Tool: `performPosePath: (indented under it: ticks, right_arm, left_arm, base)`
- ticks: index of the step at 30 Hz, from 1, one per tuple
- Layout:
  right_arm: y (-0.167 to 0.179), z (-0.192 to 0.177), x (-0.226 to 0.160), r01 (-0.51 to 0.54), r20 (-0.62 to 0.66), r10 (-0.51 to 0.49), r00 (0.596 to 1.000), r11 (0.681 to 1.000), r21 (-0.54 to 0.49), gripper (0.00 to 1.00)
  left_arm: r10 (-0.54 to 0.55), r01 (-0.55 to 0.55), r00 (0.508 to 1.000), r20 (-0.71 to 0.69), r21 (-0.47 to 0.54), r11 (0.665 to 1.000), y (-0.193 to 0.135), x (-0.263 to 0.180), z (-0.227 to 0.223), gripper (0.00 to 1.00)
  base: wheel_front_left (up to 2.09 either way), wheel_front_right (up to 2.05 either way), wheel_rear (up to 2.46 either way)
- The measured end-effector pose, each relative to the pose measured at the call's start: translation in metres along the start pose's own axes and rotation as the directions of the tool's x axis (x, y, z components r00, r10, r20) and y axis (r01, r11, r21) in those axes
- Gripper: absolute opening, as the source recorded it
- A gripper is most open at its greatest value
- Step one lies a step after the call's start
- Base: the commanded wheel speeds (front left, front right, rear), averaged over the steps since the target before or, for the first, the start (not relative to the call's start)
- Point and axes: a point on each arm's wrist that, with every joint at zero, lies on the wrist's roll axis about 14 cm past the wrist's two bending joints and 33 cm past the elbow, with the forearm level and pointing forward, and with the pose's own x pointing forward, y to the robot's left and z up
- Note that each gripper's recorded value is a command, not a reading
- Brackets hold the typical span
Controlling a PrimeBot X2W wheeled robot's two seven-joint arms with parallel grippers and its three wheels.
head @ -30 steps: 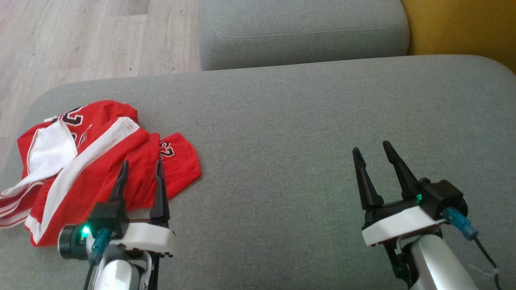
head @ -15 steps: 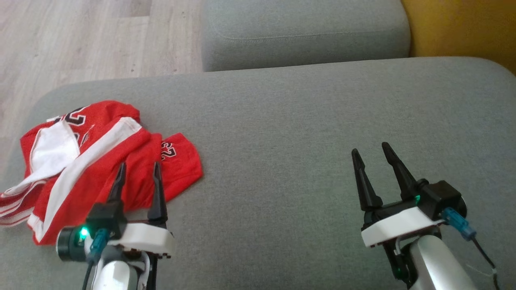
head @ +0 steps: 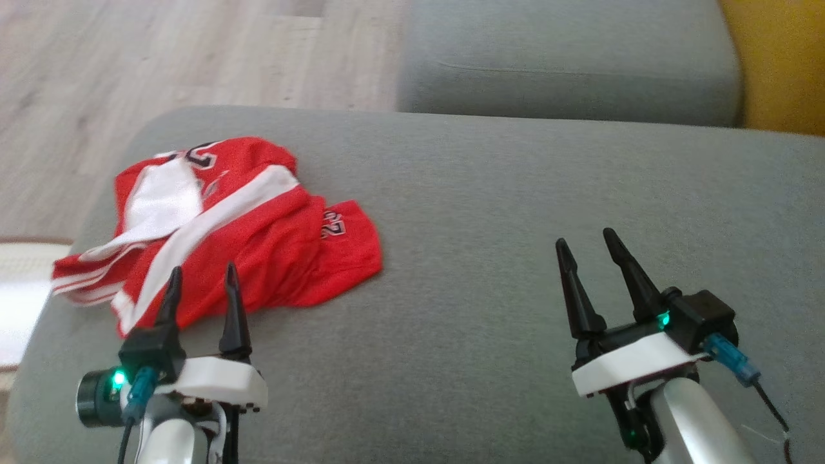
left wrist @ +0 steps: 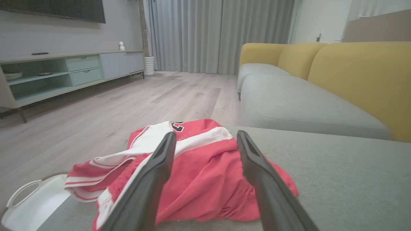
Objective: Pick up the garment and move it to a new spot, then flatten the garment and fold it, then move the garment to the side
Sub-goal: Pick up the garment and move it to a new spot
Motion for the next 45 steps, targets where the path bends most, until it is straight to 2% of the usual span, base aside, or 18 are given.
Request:
performPosePath:
  ticks: [14, 20, 27, 34, 37, 40, 42, 45]
  right_arm:
    - [0.067, -0.001, 0.033, -0.204, 0.011, 0.203, 0.979, 0.978, 0.047, 1.00]
    - [0.072, -0.004, 0.036, -0.218, 0.004, 0.218, 0.976, 0.974, 0.060, 1.00]
    - [0.066, -0.005, 0.033, -0.198, 0.006, 0.198, 0.980, 0.977, 0.081, 1.00]
    - [0.043, -0.008, 0.031, -0.137, 0.002, 0.137, 0.991, 0.987, 0.089, 1.00]
    - [0.033, -0.008, 0.029, -0.110, 0.003, 0.110, 0.994, 0.990, 0.089, 1.00]
    - [0.025, -0.006, 0.028, -0.092, 0.007, 0.091, 0.996, 0.992, 0.086, 1.00]
    - [0.019, -0.003, 0.030, -0.080, 0.017, 0.079, 0.997, 0.993, 0.081, 1.00]
    - [0.003, -0.004, 0.030, -0.048, 0.015, 0.047, 0.999, 0.996, 0.075, 1.00]
  left_arm:
    - [0.230, -0.230, 0.973, -0.018, 0.017, 0.973, 0.075, -0.042, -0.004, 1.00]
    - [0.242, -0.242, 0.970, -0.028, 0.005, 0.970, 0.082, -0.045, -0.006, 1.00]
    - [0.170, -0.174, 0.984, -0.049, -0.084, 0.981, 0.071, -0.030, -0.008, 1.00]
    - [0.014, -0.036, 0.985, -0.172, -0.124, 0.992, 0.068, 0.043, 0.026, 1.00]
    - [-0.050, 0.016, 0.962, -0.270, -0.126, 0.992, 0.062, 0.062, 0.022, 1.00]
    - [-0.082, 0.024, 0.947, -0.311, -0.186, 0.982, 0.056, 0.074, 0.018, 1.00]
    - [-0.110, 0.052, 0.910, -0.400, -0.154, 0.987, 0.052, 0.081, 0.001, 1.00]
    - [-0.149, 0.053, 0.838, -0.525, -0.194, 0.980, 0.043, 0.087, -0.030, 1.00]
  base:
    - [0.00, 0.00, 0.00]
    - [0.00, 0.00, 0.00]
    - [0.00, 0.00, 0.00]
    - [0.00, 0.00, 0.00]
    - [0.00, 0.00, 0.00]
    - [0.00, 0.00, 0.00]
    - [0.00, 0.00, 0.00]
    - [0.00, 0.00, 0.00]
